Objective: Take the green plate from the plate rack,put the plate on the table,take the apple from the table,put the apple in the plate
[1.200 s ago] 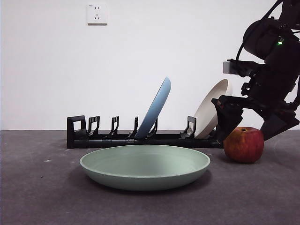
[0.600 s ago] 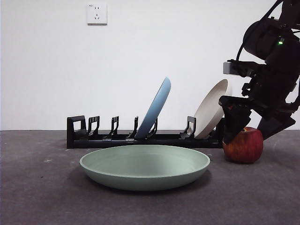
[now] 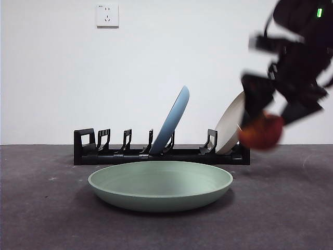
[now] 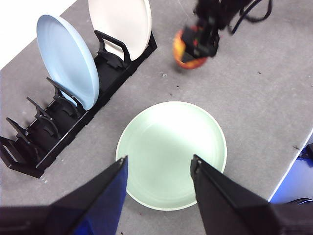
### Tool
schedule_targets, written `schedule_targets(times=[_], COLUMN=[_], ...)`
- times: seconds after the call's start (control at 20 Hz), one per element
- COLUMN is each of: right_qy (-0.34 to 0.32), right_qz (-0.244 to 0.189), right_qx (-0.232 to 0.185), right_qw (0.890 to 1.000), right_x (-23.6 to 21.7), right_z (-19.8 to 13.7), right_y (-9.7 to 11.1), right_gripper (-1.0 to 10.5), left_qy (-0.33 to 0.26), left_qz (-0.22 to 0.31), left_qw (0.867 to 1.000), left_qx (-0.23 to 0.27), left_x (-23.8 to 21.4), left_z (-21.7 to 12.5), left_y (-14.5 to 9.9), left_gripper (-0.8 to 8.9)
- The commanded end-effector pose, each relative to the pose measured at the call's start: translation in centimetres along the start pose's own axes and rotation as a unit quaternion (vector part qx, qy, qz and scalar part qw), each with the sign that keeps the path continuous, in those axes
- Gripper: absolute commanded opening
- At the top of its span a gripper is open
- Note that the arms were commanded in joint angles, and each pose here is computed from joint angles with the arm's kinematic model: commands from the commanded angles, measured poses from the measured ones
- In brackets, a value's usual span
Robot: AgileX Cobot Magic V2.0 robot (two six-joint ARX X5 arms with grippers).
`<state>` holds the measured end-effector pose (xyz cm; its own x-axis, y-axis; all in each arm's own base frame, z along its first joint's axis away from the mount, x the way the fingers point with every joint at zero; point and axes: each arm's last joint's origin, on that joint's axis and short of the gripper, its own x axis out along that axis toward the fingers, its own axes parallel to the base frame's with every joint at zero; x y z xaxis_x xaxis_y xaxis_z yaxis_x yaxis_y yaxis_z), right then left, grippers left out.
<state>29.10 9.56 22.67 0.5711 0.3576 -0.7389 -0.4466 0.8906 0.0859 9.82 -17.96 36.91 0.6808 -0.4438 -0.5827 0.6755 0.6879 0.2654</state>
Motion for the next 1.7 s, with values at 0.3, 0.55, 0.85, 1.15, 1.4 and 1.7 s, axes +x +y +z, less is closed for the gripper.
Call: schedule_targets(times=[0.3,0.55,0.85,1.15,1.4,1.7], right_qy=[0.0,0.051,0.073,0.082,0.05,0.025], right_qz=[0.129,0.131,0.113,0.111,0.103,0.105], right_qx=[-0.076,-0.115,-0.125,-0.117,-0.117,-0.11], right_qw=[0.989,0.983,0.983,0.984,0.987,0.988], right_x=[0.3,4.0,5.8,5.9,4.7,-0.6], right_z=[-0.1,-2.0,-2.9,-3.1,-2.1,-1.1], right_y=[8.2,11.4,12.0,12.0,12.0,11.8], right_gripper=[-0.2,-0.2,-0.2,5.8,6.1,6.0], left_qy=[0.002,0.003,0.003,0.003,0.003,0.003], left_qz=[-0.004,-0.028,-0.03,-0.029,-0.029,-0.029], left_qw=[1.0,1.0,1.0,1.0,1.0,1.0], left_qx=[-0.005,-0.005,-0.005,-0.005,-0.005,-0.005], left_x=[0.1,0.1,0.1,0.1,0.1,0.1], left_z=[-0.1,-0.1,-0.1,-0.1,-0.1,-0.1], left_y=[-0.1,-0.3,-0.3,-0.3,-0.3,-0.3], left_gripper=[2.2,2.2,2.2,2.2,2.2,2.2])
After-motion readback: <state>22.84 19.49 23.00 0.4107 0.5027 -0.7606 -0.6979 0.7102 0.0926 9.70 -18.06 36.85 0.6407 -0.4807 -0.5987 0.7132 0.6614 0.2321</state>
